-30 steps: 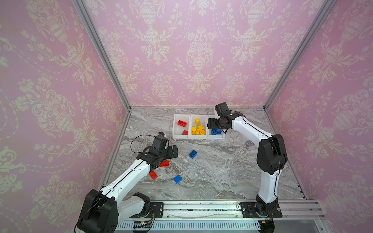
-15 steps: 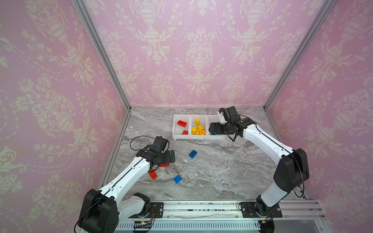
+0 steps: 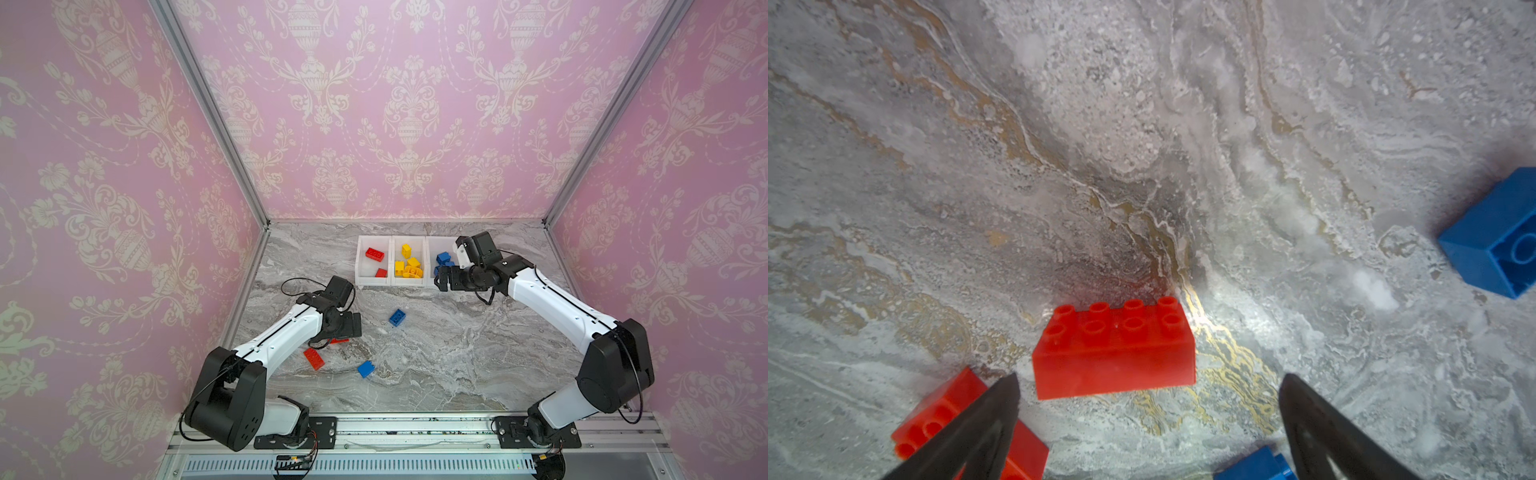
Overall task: Sort the legos into containers by color
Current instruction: 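Lower the left gripper onto the red brick while the right gripper withdraws, then close the left gripper on the red brick and lift it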
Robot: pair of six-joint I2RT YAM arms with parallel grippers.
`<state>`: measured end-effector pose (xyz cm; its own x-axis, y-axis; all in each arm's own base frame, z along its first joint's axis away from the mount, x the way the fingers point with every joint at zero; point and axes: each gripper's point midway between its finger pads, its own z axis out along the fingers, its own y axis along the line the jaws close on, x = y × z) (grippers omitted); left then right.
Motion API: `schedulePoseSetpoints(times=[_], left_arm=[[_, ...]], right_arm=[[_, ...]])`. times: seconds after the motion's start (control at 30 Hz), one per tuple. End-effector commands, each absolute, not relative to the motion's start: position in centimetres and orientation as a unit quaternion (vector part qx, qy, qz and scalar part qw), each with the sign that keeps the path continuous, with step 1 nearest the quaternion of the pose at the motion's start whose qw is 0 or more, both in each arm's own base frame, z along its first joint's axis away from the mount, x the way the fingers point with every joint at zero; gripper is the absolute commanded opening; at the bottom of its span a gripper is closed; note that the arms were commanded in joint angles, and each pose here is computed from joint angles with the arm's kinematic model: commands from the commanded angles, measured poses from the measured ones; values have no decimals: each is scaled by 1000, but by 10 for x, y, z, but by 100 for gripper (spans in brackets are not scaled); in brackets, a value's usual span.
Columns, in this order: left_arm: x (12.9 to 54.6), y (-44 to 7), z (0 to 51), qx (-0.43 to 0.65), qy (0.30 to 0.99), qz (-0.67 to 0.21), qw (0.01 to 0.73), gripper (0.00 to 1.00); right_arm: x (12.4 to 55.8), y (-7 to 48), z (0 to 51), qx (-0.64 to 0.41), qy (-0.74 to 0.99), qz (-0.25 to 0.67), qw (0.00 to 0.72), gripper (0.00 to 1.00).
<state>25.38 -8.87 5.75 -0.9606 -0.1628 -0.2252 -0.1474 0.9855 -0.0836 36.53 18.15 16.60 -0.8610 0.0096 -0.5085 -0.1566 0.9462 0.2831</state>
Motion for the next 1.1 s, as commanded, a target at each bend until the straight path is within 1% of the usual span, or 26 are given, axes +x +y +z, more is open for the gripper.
schedulePoseSetpoints(times=[0.0,0.2,0.5,0.8,1.07], left_arm=[[257,-79,58,-84,991,-10,108,99],[259,-78,49,-88,991,-9,96,99],[263,-78,38,-94,991,-12,91,91],[263,-80,29,-93,992,-16,81,86],[259,-81,23,-92,993,-16,72,79]], right_arm=[[359,184,173,-36,948,172,265,100],[358,185,171,-34,948,175,263,100],[358,186,171,-33,947,180,262,100],[357,187,171,-32,948,182,260,100],[356,188,169,-31,948,183,257,100]])
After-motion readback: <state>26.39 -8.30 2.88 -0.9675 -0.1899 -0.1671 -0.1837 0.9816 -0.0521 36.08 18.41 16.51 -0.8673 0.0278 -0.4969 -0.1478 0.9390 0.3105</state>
